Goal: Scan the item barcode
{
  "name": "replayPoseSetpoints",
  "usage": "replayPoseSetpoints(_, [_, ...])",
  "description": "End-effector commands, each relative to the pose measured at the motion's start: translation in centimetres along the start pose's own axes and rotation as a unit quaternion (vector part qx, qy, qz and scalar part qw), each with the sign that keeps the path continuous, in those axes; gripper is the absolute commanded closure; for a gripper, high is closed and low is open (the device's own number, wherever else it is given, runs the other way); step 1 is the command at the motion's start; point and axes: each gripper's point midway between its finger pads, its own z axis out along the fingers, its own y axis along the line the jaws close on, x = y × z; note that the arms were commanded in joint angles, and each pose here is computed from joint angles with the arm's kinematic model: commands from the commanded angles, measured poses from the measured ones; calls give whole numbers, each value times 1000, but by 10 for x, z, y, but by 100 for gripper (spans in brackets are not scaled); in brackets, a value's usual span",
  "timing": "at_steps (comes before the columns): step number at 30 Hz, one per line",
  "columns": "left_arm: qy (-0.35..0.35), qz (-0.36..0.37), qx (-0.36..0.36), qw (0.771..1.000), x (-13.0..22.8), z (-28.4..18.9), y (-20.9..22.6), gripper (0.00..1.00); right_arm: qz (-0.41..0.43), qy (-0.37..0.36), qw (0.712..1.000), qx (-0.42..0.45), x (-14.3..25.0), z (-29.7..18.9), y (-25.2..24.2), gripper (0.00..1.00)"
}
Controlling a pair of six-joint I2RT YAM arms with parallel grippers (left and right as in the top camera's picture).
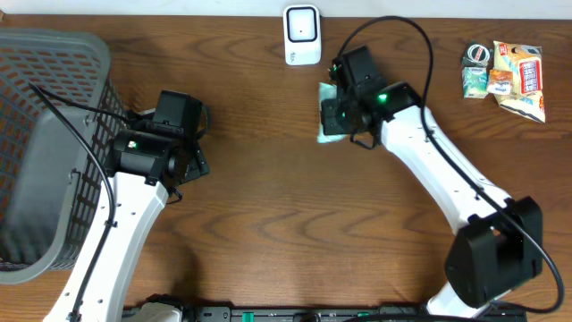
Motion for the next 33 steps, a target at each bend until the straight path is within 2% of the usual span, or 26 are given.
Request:
replayPoseSetpoints(1, [-5,-6,-5,1000,-2,-2,4,2,0,0,983,186,8,18,-61,99])
replayPoseSetpoints(5, [-5,-6,-5,1000,-2,-2,4,3,-15,16,966,259,17,28,-86,99])
replayPoseSetpoints(11, [-5,-6,-5,1000,-2,-2,4,2,-46,75,952,292,41,59,-100,99])
replayPoseSetpoints(21, [-5,-6,-5,1000,-2,-2,4,2,-95,118,950,274,62,75,-80,81])
replayPoseSetpoints(26, [-6,-6,-5,1000,-2,-2,4,2,-112,128,957,236,69,79,-58,80])
replayPoseSetpoints(29, [-5,-6,-5,1000,-2,-2,4,2,-124,123,958,229,69,79,-45,76])
replayPoseSetpoints(32, [-5,-6,-5,1000,-2,-2,4,2,-127,125,958,224,68,76,-40,78])
replayPoseSetpoints(33, [-5,-6,-5,1000,-2,-2,4,2,-129,127,958,221,68,75,-39,86])
